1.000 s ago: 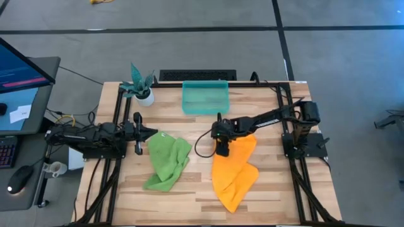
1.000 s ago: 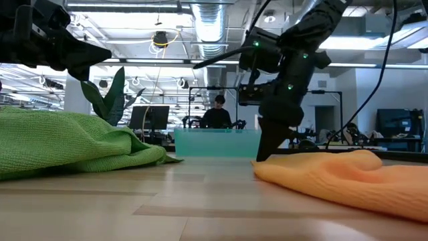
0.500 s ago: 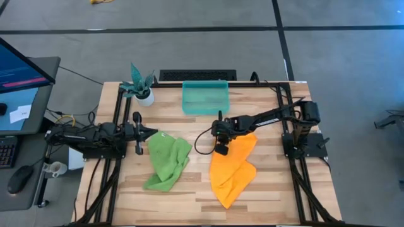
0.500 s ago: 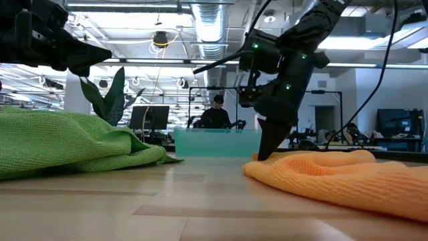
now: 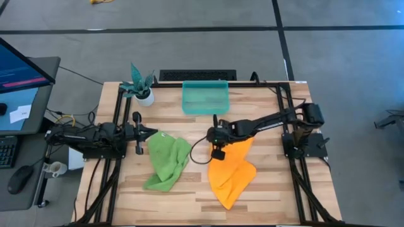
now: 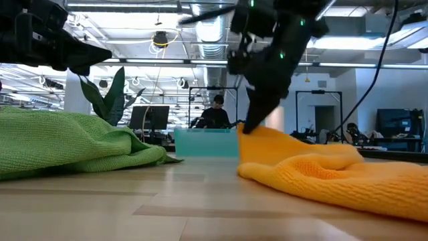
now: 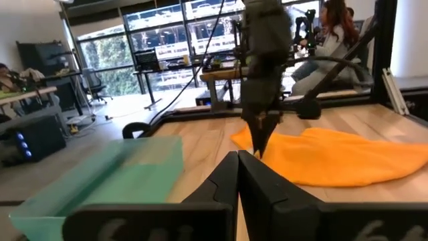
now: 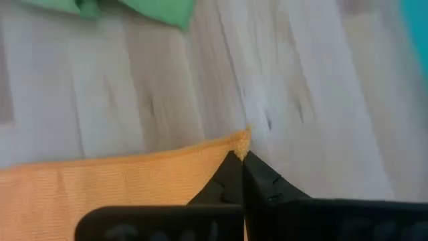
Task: Roll microfiber towels into tight, uniform cylinder then place into a basket
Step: Roll the orange microfiber cloth
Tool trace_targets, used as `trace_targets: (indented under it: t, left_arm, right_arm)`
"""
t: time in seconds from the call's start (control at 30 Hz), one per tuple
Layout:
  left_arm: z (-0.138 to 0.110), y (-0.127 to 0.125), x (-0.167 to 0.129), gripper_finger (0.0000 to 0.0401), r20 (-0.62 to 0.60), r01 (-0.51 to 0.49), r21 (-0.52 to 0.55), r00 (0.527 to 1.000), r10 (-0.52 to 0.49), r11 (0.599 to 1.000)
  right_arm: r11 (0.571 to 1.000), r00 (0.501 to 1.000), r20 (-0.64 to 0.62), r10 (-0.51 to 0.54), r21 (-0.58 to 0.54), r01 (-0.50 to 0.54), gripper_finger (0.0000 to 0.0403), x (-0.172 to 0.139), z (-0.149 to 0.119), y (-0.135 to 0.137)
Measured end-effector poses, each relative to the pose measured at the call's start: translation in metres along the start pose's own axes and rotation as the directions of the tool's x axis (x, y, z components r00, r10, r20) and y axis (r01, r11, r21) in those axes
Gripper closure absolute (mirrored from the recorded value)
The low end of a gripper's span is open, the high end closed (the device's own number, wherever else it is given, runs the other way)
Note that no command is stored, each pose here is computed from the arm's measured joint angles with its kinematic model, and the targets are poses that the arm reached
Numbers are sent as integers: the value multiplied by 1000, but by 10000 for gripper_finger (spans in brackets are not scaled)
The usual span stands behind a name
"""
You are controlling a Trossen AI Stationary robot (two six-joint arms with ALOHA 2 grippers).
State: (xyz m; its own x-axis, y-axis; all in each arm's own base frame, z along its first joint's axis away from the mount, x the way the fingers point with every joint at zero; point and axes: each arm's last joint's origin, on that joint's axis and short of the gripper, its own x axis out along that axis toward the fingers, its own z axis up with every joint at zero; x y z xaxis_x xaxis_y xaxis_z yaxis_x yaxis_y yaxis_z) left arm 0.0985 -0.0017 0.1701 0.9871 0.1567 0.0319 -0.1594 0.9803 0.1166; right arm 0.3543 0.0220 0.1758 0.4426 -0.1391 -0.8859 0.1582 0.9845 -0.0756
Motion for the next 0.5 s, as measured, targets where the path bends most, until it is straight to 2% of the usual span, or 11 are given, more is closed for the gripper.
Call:
trace_targets:
  t: [0.13, 0.3, 0.4, 0.5]
  left_arm:
    - [0, 0, 0, 370, 0, 4, -55, 1000, -4, 998]
    - [0, -2, 0, 321, 2, 51, -115, 999, -51, 992]
    - [0, -2, 0, 295, 4, 75, -173, 997, -76, 982]
    - [0, -2, 0, 280, 9, 56, -234, 998, -55, 971]
  right_arm:
    - [994, 995, 64, -77, -73, 82, 386, -13, 13, 14]
    - [984, 985, 156, -77, -146, 100, 396, -32, 35, 24]
    - [980, 975, 210, -76, -162, 112, 398, -44, 48, 24]
    - [975, 959, 262, -111, -156, 156, 391, -54, 60, 23]
